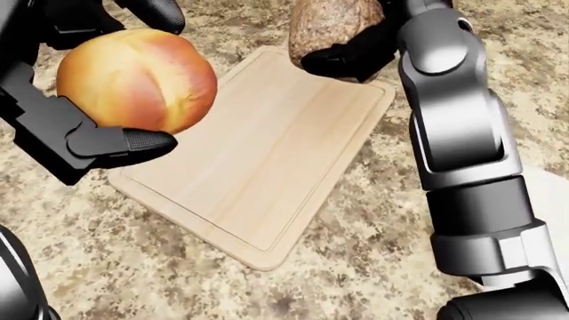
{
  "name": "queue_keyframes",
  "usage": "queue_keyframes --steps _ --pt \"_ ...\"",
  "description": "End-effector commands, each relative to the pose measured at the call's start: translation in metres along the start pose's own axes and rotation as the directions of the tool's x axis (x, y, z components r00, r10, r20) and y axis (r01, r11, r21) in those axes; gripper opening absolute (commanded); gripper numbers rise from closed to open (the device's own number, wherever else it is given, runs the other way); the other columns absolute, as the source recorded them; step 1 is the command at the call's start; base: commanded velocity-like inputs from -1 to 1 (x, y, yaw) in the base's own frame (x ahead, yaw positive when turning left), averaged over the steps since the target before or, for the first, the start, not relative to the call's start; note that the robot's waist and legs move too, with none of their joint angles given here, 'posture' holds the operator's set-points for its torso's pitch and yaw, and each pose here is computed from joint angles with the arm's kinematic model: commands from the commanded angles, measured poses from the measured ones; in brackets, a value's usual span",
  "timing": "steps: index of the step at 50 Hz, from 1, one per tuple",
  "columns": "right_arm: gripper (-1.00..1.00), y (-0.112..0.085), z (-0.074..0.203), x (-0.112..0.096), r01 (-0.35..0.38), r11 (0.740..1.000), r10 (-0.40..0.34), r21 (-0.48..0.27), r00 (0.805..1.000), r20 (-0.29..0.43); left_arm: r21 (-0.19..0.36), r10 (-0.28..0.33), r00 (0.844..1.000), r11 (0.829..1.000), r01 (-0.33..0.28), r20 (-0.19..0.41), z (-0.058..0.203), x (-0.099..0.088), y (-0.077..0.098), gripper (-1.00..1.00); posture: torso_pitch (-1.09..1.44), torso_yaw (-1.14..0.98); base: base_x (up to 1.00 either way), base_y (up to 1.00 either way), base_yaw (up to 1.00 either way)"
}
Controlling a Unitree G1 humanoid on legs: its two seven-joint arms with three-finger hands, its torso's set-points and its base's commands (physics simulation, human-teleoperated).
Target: Place all breads on the cutting board.
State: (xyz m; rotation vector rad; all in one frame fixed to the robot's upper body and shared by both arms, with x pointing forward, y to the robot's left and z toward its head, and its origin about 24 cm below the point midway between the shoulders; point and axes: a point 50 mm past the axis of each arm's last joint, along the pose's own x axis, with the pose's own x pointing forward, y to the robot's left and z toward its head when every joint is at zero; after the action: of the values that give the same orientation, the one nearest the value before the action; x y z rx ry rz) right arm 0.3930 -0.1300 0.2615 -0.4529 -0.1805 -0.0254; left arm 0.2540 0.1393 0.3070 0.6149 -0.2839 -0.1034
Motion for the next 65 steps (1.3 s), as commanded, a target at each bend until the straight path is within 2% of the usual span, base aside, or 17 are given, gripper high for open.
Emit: queue_keyframes --steps 1,5,15,33,34,38,46,48,51,53,54,56,59,65 --pt "-1.00 -0.006 0.020 0.000 0.040 0.999 -0.039 -0.013 0.996 0.077 0.022 0.049 0.997 0.998 -0.050 0.056 0.011 -0.004 0.009 -1.00 0.00 0.00 0.00 0.00 0.00" --pt "-1.00 0.001 0.012 0.000 0.010 0.999 -0.009 -0.033 0.999 0.039 0.022 0.051 0.997 0.998 -0.053 0.058 0.012 -0.004 0.010 -1.00 0.00 0.00 0.00 0.00 0.00" --pt "-1.00 0.009 -0.003 0.002 -0.009 0.998 0.007 -0.059 1.000 -0.021 0.022 0.052 0.997 0.998 -0.053 0.058 0.012 -0.005 0.009 -1.00 0.00 0.00 0.00 0.00 0.00" --pt "-0.98 0.022 -0.016 0.003 -0.054 0.994 0.050 -0.092 0.998 -0.040 0.020 0.052 0.997 0.998 -0.053 0.058 0.011 -0.005 0.010 -1.00 0.00 0.00 0.00 0.00 0.00" --pt "-0.71 0.022 -0.016 0.003 -0.054 0.994 0.050 -0.092 0.998 -0.042 0.019 0.052 0.997 0.998 -0.053 0.058 0.010 -0.005 0.010 -1.00 0.00 0.00 0.00 0.00 0.00" --pt "-0.33 0.024 -0.021 0.003 -0.060 0.994 0.056 -0.092 0.997 -0.045 0.018 0.054 0.997 0.998 -0.055 0.056 0.010 -0.005 0.011 -1.00 0.00 0.00 0.00 0.00 0.00" --pt "-0.19 0.026 -0.024 0.001 -0.071 0.993 0.065 -0.098 0.996 -0.056 0.015 0.054 0.997 0.998 -0.055 0.057 0.009 -0.005 0.010 -1.00 0.00 0.00 0.00 0.00 0.00" --pt "0.07 0.027 -0.027 0.001 -0.076 0.992 0.071 -0.101 0.996 -0.059 0.016 0.054 0.997 0.998 -0.054 0.056 0.008 -0.005 0.010 -1.00 0.00 0.00 0.00 0.00 0.00" --pt "0.14 0.028 -0.027 0.001 -0.080 0.991 0.074 -0.103 0.995 -0.060 0.016 0.052 0.997 0.998 -0.053 0.056 0.008 -0.005 0.009 -1.00 0.00 0.00 0.00 0.00 0.00" --pt "0.33 0.028 -0.028 0.000 -0.082 0.991 0.076 -0.106 0.995 -0.060 0.016 0.051 0.997 0.998 -0.052 0.057 0.009 -0.005 0.009 -1.00 0.00 0.00 0.00 0.00 0.00" --pt "0.58 0.028 -0.028 0.000 -0.082 0.991 0.076 -0.107 0.995 -0.061 0.016 0.051 0.997 0.999 -0.052 0.057 0.009 -0.005 0.009 -1.00 0.00 0.00 0.00 0.00 0.00" --pt "0.63 0.028 -0.028 0.000 -0.084 0.991 0.078 -0.106 0.995 -0.061 0.017 0.049 0.997 0.999 -0.051 0.056 0.009 -0.004 0.008 -1.00 0.00 0.00 0.00 0.00 0.00" --pt "1.00 0.028 -0.029 0.000 -0.091 0.991 0.084 -0.102 0.994 -0.064 0.018 0.048 0.997 0.999 -0.049 0.058 0.010 -0.004 0.008 -1.00 0.00 0.00 0.00 0.00 0.00" --pt "1.00 0.018 -0.016 -0.003 -0.071 0.995 0.068 -0.075 0.997 -0.044 0.019 0.033 0.997 0.999 -0.034 0.063 0.012 0.002 0.002 -1.00 0.00 0.00 0.00 0.00 0.00"
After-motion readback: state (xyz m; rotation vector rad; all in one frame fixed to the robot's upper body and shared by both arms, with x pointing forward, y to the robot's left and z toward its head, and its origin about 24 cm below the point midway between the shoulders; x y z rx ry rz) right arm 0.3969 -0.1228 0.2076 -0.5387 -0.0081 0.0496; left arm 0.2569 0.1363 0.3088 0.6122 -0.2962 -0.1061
